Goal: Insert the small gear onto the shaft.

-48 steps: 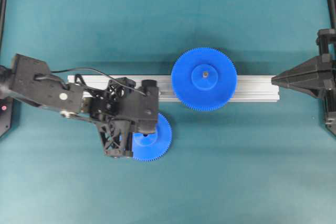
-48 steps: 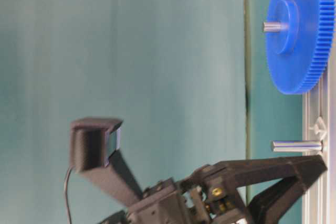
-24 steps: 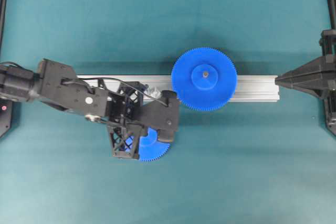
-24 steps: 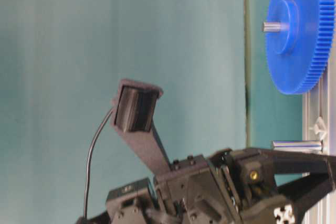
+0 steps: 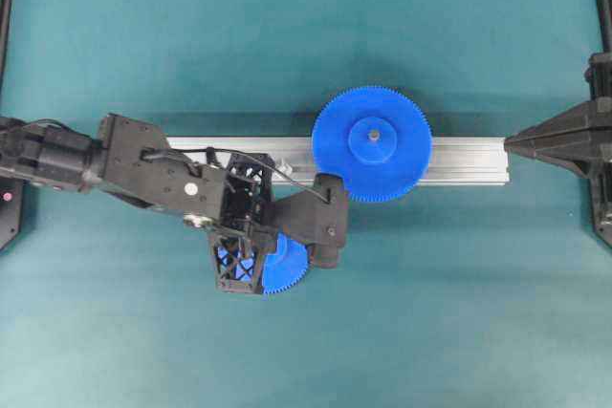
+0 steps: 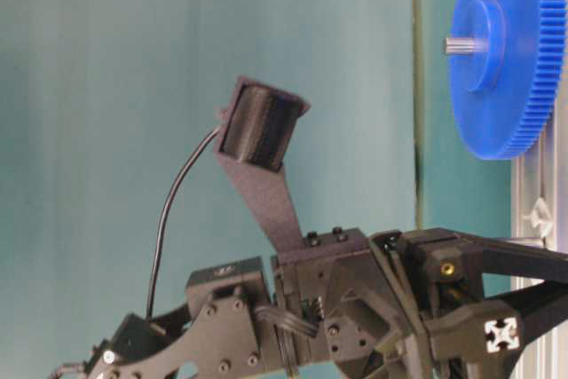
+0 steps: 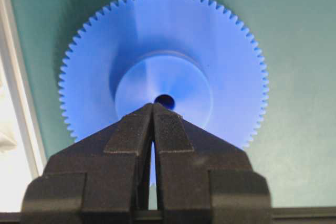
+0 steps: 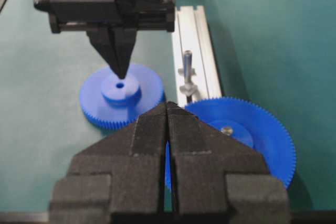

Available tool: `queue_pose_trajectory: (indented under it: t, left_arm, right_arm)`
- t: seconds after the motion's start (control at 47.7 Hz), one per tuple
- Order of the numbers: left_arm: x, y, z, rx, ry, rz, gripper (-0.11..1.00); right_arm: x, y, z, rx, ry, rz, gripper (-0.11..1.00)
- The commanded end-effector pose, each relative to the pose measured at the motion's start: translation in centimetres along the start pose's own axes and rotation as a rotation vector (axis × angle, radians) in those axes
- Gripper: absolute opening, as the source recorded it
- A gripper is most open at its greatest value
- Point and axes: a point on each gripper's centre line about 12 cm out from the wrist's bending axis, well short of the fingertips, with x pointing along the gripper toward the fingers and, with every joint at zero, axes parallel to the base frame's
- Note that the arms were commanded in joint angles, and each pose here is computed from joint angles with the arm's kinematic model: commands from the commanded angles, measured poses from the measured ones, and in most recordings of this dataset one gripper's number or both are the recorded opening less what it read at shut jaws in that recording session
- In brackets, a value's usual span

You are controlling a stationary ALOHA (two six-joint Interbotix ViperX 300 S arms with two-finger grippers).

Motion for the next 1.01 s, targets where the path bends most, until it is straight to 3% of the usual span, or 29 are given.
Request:
queue_pose_trajectory:
  t: [0.0,0.566,0.671,0.881,0.986]
  left_arm:
    - [-1.26,-0.25,1.04,0.006,-0.034,-0.001,-0.01]
    - [-1.38,-0.44,1.02,0.018,-0.038,-0.003,0.02]
    - [-1.39,-0.51,1.01,0.023,-0.038,-0.003,0.20]
    - [-0.93,-0.82,0.50,0.033,-0.028,-0.006,0.79]
    - [-0.89,-0.82,0.41,0.032,-0.029,-0.006,0.93]
  right_arm:
    - [0.04,-0.03,0.46,0.011,-0.012,-0.002,0.01]
    - [0.05,-0.06,0.33,0.010,-0.010,-0.004,0.01]
    - [0.05,-0.06,0.33,0.010,-0.010,-0.004,0.01]
    - [0.05,-0.06,0.33,0.012,-0.010,-0.004,0.01]
    - [0.05,-0.06,0.31,0.012,-0.008,-0.004,0.01]
